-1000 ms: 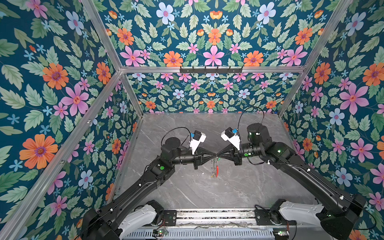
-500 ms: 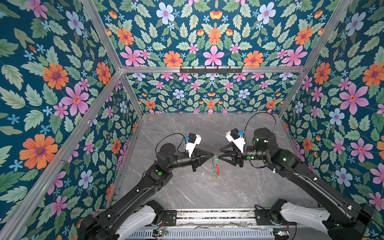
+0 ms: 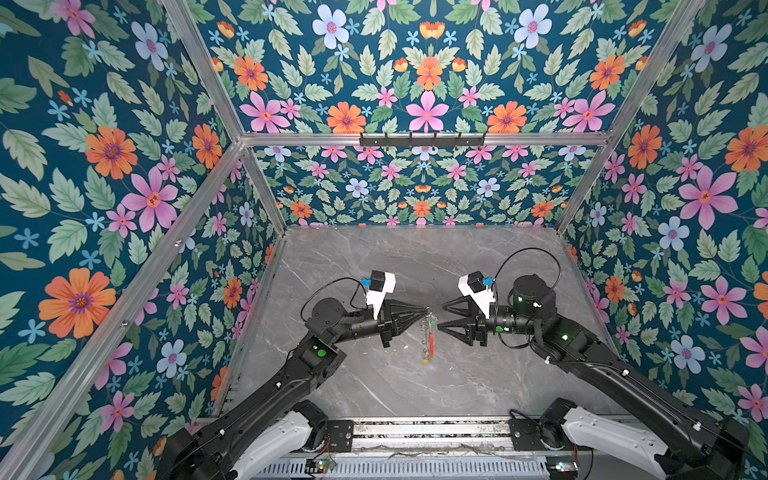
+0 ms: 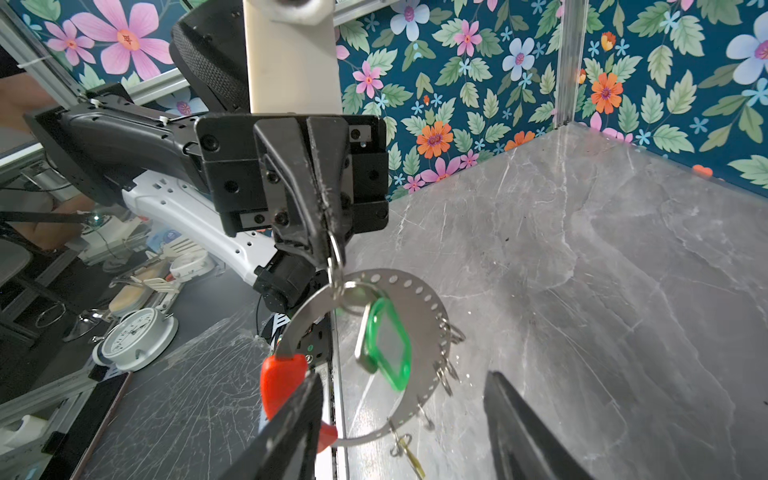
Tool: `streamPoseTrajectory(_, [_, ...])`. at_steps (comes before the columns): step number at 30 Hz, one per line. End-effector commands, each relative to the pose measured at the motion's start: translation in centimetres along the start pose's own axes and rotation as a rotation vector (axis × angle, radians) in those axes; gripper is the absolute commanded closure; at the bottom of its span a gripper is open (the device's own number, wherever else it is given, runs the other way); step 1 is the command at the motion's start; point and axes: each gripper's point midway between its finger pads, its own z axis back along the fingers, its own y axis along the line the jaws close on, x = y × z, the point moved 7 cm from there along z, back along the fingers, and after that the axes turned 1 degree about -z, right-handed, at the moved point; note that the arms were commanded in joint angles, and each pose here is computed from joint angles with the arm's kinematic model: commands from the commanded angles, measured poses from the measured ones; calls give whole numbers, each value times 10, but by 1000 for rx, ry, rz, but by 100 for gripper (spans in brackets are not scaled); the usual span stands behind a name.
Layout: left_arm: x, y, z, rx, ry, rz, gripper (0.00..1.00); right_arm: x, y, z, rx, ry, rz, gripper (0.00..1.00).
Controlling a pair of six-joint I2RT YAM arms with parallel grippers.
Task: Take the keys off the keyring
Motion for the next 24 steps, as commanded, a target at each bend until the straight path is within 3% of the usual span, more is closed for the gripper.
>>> streamPoseTrajectory(1, [10,-8,0,-52,-59,-38,100,11,4,-3,54,-50,29,38])
streamPoseTrajectory(5, [11,-6,0,-51,-74,-30,100,14,5,-6,78,-53,26,40])
streamPoseTrajectory(10, [12,-5,0,-48,-97,-28,100,15,5,-9,88,-47,26,58])
streamPoseTrajectory(18, [10,-4,-1,-63,-104,-14,100,15,5,-12,73,-34,28,71])
streamPoseTrajectory(21, [10,-3,-1,-58,-111,-16,100,16,6,-12,74,-28,33,86])
streamPoseTrajectory(24, [10,-3,-1,-55,-118,-15,100,15,8,-11,77,-21,35,94])
